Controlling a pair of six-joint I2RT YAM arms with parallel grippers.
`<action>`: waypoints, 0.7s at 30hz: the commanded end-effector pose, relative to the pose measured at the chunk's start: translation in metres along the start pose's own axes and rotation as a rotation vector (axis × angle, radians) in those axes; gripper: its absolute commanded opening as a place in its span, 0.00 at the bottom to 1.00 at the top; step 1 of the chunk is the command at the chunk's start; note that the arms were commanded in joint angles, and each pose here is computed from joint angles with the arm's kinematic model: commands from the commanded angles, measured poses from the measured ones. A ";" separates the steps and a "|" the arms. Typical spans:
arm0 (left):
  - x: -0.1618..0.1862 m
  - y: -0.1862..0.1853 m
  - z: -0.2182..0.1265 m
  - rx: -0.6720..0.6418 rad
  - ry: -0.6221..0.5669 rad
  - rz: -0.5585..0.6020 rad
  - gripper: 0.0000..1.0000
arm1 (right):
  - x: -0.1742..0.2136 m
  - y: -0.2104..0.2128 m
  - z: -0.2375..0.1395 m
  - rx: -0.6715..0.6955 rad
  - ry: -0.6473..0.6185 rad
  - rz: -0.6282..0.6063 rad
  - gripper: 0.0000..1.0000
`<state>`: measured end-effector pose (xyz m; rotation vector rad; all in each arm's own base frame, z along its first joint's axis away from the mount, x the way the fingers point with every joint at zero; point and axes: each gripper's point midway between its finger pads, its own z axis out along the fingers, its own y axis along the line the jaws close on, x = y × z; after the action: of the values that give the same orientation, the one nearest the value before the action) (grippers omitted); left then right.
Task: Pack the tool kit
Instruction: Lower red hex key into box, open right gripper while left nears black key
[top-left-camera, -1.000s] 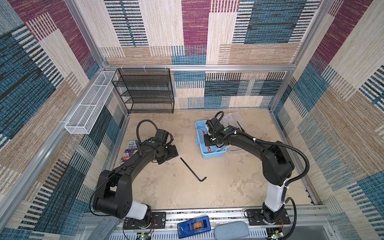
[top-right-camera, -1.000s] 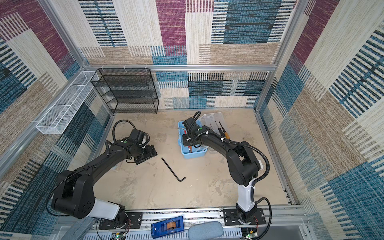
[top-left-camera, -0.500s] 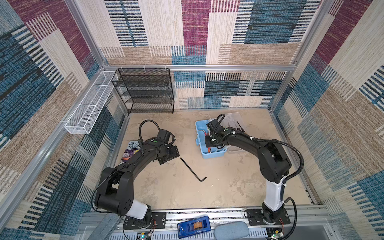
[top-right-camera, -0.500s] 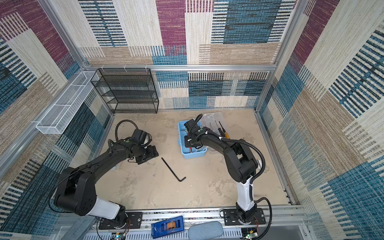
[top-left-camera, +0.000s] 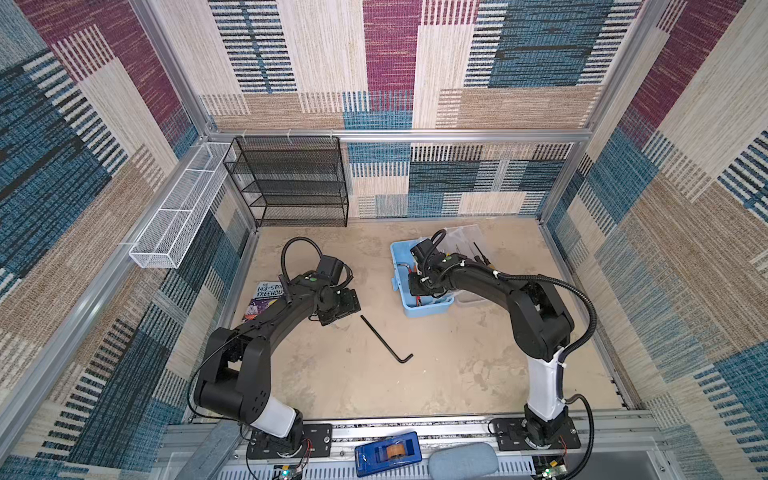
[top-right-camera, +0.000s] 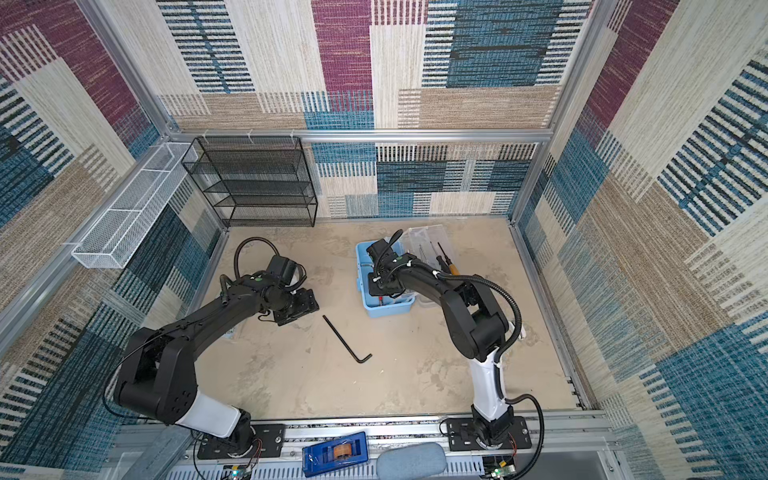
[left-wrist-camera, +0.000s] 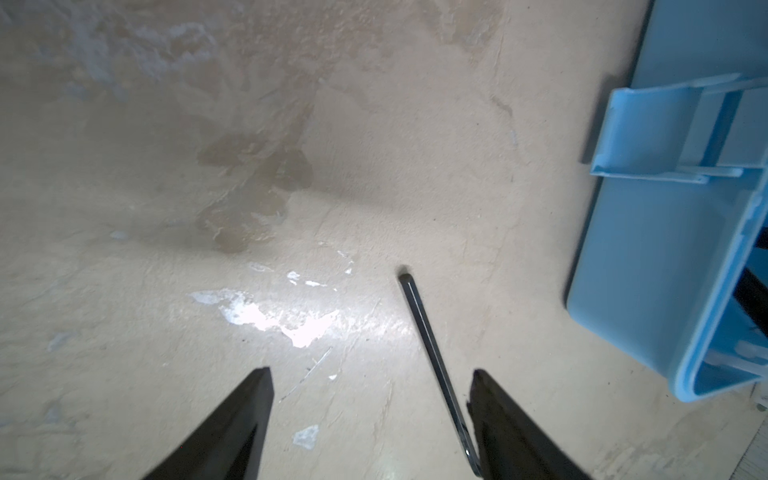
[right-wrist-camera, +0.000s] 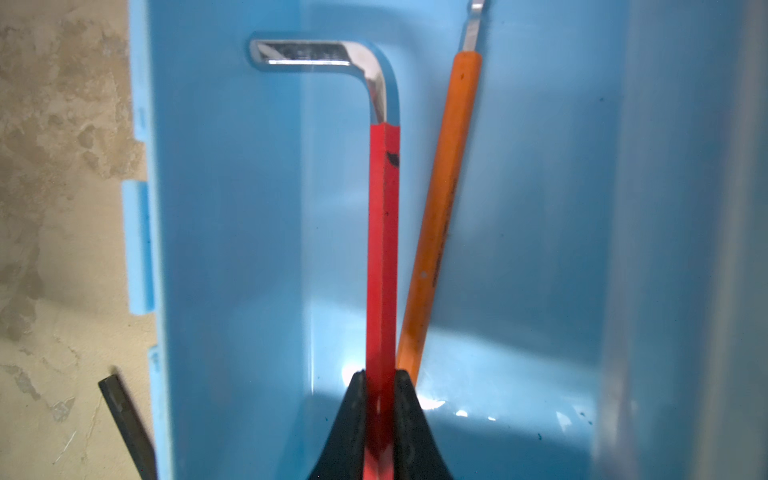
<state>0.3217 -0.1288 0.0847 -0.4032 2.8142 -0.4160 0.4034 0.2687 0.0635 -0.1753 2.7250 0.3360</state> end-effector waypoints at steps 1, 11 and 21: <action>0.002 0.000 -0.001 -0.009 0.019 0.024 0.76 | -0.007 -0.001 -0.001 0.014 -0.019 0.002 0.16; 0.005 0.007 0.000 -0.041 0.019 0.014 0.75 | -0.025 0.009 -0.018 -0.019 -0.068 0.011 0.30; 0.015 0.007 0.004 -0.065 0.035 -0.008 0.74 | -0.057 0.035 -0.064 -0.142 -0.236 -0.068 0.55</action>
<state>0.3117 -0.1318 0.0796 -0.3870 2.8552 -0.3853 0.4194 0.2797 0.1317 -0.1970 2.5455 0.4371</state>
